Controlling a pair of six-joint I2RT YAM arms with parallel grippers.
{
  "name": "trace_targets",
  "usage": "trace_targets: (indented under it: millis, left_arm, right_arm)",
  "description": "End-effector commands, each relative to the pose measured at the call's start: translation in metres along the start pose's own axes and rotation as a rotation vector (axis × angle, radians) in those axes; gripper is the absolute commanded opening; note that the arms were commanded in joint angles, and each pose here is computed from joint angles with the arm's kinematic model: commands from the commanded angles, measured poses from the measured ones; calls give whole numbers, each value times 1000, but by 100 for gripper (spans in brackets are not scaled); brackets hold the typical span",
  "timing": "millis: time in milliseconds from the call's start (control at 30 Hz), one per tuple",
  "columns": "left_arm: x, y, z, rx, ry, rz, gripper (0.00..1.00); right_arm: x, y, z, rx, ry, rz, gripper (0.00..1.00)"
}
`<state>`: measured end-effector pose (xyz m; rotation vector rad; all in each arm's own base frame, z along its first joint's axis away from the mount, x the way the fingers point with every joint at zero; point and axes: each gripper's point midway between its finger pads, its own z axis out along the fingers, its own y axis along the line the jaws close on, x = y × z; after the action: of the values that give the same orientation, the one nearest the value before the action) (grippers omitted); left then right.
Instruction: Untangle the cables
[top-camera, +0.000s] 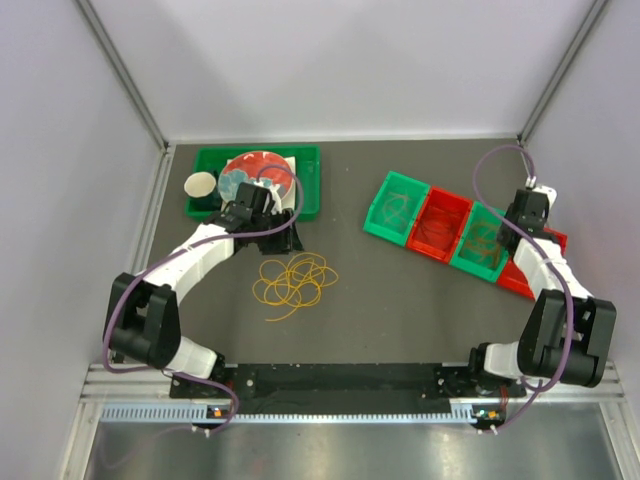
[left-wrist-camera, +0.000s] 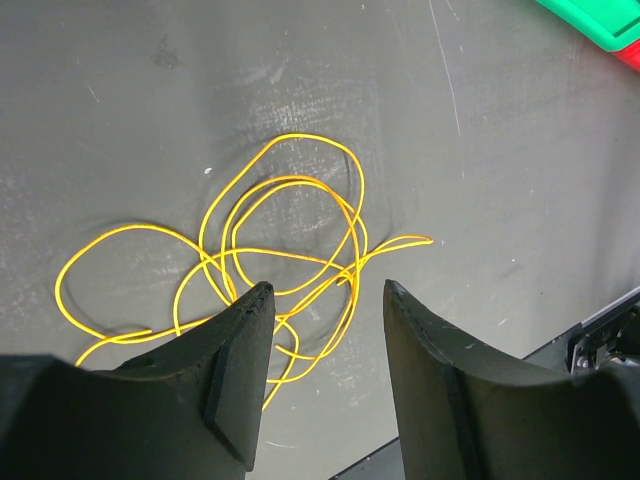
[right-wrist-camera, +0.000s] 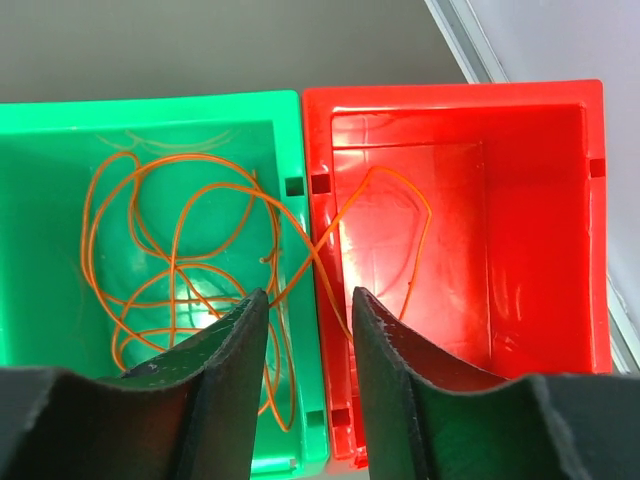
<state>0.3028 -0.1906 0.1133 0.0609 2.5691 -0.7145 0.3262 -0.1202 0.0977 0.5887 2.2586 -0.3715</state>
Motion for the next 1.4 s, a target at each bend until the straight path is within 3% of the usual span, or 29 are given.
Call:
trace_targets:
  millis: [0, 233, 500, 867, 1167, 1367]
  left_arm:
    - [-20, -13, -14, 25, -67, 12, 52]
    - [-17, -13, -11, 37, -58, 9, 52]
    - [-15, -13, -10, 48, -55, 2, 52]
    - [-14, -14, -10, 53, -60, 3, 52]
    - [-15, -16, -12, 57, -65, 1, 52]
    - [-15, -16, -13, 58, -67, 2, 52]
  right_arm:
    - [-40, 5, -7, -19, -112, 44, 39]
    - [-50, 3, -8, -6, -129, 40, 44]
    - [-49, 4, -2, 1, -124, 38, 35]
    - [-41, 0, 1, 21, -106, 33, 41]
    - [-38, 5, 5, -1, -94, 34, 32]
    - [-33, 5, 8, 4, -82, 33, 33]
